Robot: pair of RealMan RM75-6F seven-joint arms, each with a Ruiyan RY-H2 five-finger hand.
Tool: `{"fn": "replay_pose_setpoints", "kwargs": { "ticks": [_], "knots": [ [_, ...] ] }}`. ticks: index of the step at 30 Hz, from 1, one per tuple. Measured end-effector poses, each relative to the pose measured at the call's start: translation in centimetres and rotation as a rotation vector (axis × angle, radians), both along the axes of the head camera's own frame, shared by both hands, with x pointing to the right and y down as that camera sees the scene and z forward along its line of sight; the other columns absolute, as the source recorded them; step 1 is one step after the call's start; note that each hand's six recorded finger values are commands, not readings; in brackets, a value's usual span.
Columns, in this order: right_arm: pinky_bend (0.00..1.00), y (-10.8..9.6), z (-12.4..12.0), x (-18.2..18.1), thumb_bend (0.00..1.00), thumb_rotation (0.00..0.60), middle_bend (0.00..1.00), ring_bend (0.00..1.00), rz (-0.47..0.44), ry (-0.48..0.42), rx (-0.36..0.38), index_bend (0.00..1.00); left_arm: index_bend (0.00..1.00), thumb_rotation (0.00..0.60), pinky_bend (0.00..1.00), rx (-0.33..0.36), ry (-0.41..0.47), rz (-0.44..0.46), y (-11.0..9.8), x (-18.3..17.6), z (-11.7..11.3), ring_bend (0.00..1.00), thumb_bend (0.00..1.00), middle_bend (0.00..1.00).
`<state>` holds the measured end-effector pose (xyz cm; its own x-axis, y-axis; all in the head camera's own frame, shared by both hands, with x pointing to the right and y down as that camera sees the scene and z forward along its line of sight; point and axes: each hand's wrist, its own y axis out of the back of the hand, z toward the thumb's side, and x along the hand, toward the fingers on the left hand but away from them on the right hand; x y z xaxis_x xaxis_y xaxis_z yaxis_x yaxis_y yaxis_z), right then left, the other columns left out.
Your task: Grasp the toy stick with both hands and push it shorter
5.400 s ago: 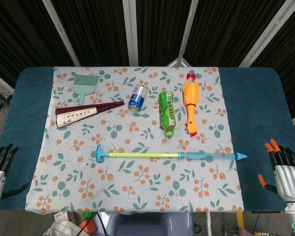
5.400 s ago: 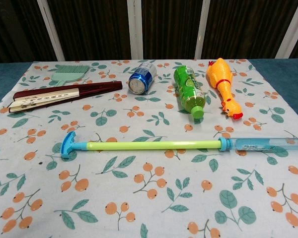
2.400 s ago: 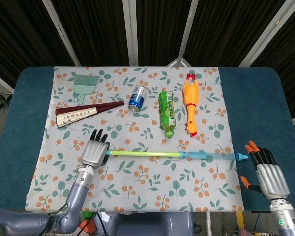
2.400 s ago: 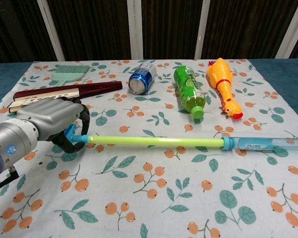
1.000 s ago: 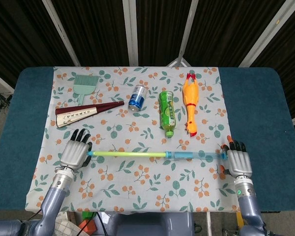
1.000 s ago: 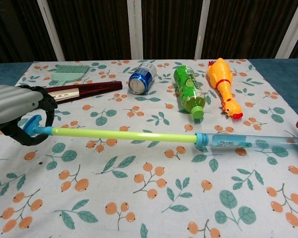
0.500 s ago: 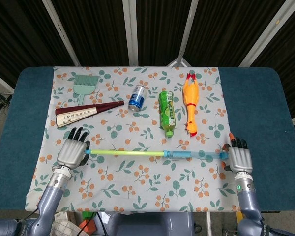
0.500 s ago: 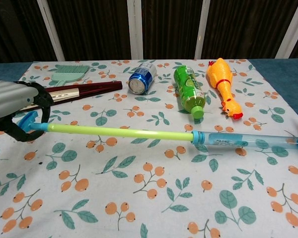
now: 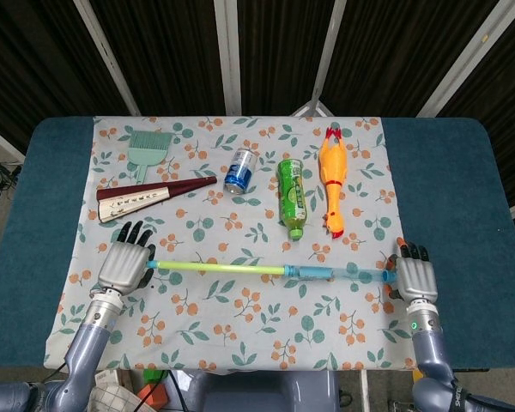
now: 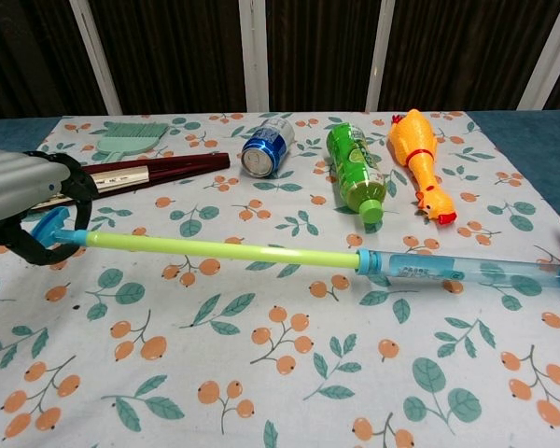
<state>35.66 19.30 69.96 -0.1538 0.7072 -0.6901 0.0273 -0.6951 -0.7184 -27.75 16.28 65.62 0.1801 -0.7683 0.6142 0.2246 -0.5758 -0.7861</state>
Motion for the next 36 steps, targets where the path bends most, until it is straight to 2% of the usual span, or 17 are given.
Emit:
{"fn": "replay_pose_setpoints", "kwargs": {
  "ticks": [10,36],
  "knots": [
    [0.0,-0.3,0.0,0.2,0.34,0.6,0.17,0.0,0.005,0.005,0.008,0.59,0.59,0.6,0.0,-0.002,0.001,-0.002,-0.1,-0.1,0.2,0.0,0.55,0.16],
    [0.0,-1.0,-1.7,-2.4,0.34,0.6,0.25,0.0,-0.051,-0.018,0.045,0.74,0.59,0.6,0.0,0.004,0.035,0.011,0.1,1.4,-0.6,0.0,0.55,0.16]
  ]
}}
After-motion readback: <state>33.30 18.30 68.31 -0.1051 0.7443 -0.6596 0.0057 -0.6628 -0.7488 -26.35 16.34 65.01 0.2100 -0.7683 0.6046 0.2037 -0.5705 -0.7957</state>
